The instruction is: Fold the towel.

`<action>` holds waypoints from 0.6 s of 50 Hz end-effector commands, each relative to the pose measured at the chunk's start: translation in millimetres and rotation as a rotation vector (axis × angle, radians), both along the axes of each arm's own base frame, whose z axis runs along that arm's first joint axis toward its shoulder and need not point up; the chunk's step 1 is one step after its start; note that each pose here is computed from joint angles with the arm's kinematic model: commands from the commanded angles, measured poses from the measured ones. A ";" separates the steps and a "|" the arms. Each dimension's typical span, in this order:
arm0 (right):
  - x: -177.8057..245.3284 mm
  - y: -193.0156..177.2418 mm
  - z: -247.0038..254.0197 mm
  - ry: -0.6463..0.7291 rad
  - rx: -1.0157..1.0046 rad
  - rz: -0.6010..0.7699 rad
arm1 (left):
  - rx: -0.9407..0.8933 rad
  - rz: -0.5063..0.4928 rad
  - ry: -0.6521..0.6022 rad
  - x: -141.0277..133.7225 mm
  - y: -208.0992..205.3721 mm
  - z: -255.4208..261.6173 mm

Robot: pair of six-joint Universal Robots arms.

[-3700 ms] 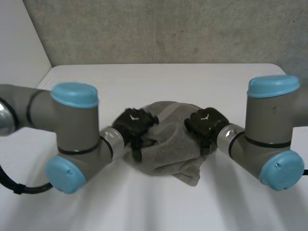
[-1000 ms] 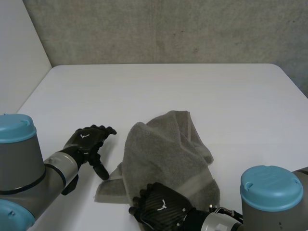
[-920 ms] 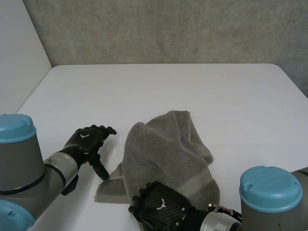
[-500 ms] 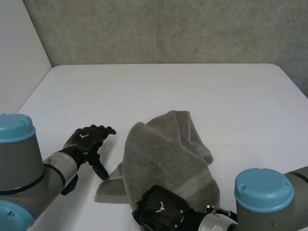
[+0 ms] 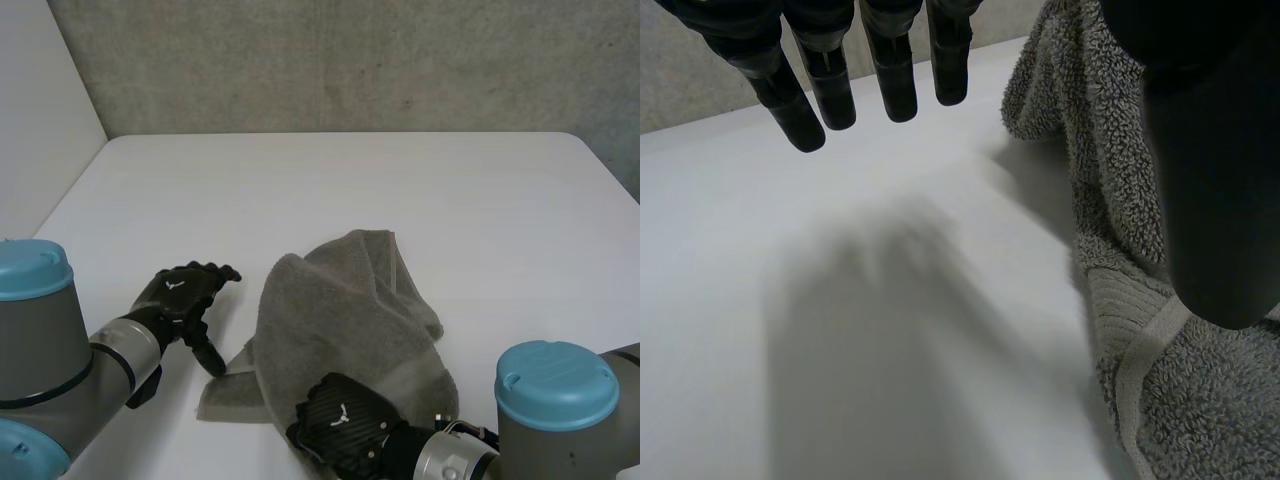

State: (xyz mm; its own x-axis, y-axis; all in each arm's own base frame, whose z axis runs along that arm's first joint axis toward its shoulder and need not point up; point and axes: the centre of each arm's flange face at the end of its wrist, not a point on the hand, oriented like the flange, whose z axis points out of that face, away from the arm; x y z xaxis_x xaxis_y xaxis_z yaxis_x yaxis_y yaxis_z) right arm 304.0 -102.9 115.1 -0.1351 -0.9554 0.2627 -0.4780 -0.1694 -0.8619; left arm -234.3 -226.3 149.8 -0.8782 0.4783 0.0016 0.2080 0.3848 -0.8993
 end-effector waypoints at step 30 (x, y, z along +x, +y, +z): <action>-77.1 -145.9 67.1 -0.242 -0.162 -0.701 | 0.052 -0.049 -0.025 -11.4 11.2 -17.2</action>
State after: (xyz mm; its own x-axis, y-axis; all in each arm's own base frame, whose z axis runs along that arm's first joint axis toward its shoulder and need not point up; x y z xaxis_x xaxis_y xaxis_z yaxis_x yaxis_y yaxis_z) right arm 231.1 -246.2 183.1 -0.7570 -0.5928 0.2749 -0.3155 -0.0368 -0.9482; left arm -240.4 -217.3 138.8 -0.8635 0.5044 0.0024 0.2370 0.4099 -0.8808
